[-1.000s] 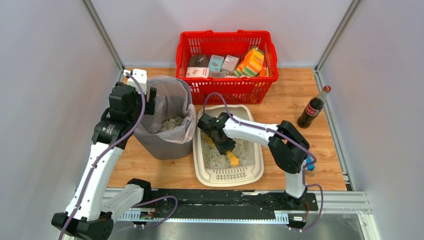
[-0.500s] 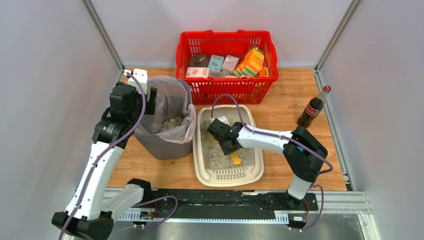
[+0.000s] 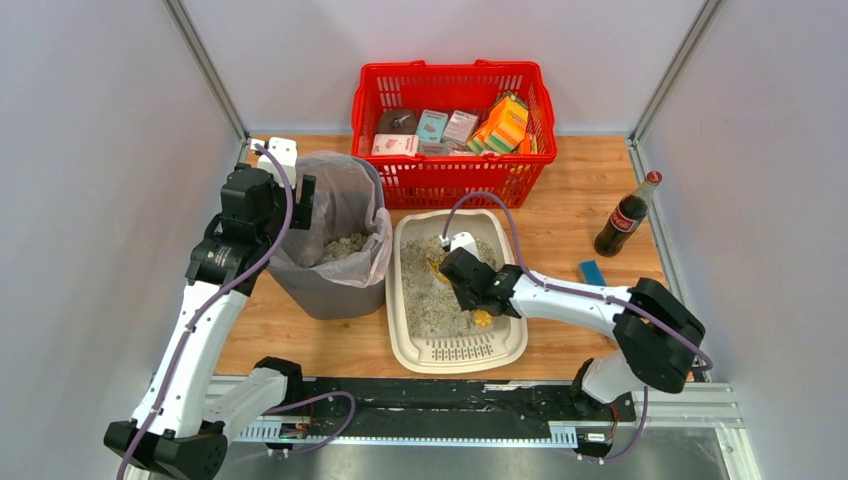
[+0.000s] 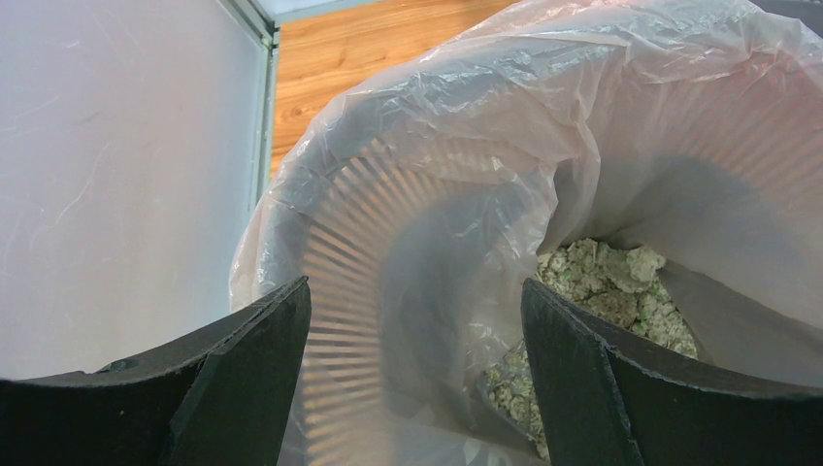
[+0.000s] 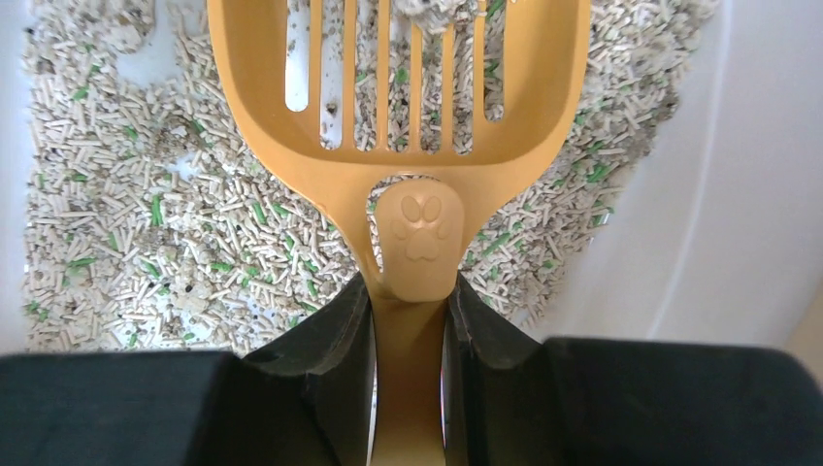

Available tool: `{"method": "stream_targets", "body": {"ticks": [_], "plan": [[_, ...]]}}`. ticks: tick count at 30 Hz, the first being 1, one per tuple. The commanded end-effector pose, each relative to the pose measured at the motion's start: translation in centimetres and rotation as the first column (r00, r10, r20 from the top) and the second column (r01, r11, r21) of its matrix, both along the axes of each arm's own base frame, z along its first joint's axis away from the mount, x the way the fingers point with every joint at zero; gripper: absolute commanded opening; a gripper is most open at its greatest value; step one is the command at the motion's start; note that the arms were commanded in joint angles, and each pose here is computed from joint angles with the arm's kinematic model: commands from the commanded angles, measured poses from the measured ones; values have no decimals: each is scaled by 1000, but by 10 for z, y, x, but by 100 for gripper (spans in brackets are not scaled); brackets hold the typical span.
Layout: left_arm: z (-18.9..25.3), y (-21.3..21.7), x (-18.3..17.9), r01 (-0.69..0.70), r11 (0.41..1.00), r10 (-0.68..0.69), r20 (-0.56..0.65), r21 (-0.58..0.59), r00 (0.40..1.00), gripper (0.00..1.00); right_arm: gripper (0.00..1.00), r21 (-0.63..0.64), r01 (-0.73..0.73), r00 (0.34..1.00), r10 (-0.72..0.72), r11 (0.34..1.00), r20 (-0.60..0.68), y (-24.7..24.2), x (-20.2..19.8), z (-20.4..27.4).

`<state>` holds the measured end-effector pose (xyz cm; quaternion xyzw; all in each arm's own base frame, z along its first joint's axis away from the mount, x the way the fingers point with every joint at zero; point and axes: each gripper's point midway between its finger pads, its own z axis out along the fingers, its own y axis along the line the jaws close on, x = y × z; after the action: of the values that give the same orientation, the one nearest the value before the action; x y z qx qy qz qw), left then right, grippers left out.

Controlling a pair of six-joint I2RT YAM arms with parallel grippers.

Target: Clean the litter box

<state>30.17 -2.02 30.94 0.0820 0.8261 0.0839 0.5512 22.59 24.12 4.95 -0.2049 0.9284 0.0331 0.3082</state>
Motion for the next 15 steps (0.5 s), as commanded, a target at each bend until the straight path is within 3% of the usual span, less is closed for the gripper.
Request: {"method": "stream_targets", "body": {"ticks": [1,15], "plan": [[3,-3,4,7,1000,-7,17,-8,1000,86,0,111,-12,988,-5,994,156,12,19,32],[1,-4,6,13,1000,-13,11,-5,1000,86,0,107,-62,960,30,992,278,5,3,55]]}}
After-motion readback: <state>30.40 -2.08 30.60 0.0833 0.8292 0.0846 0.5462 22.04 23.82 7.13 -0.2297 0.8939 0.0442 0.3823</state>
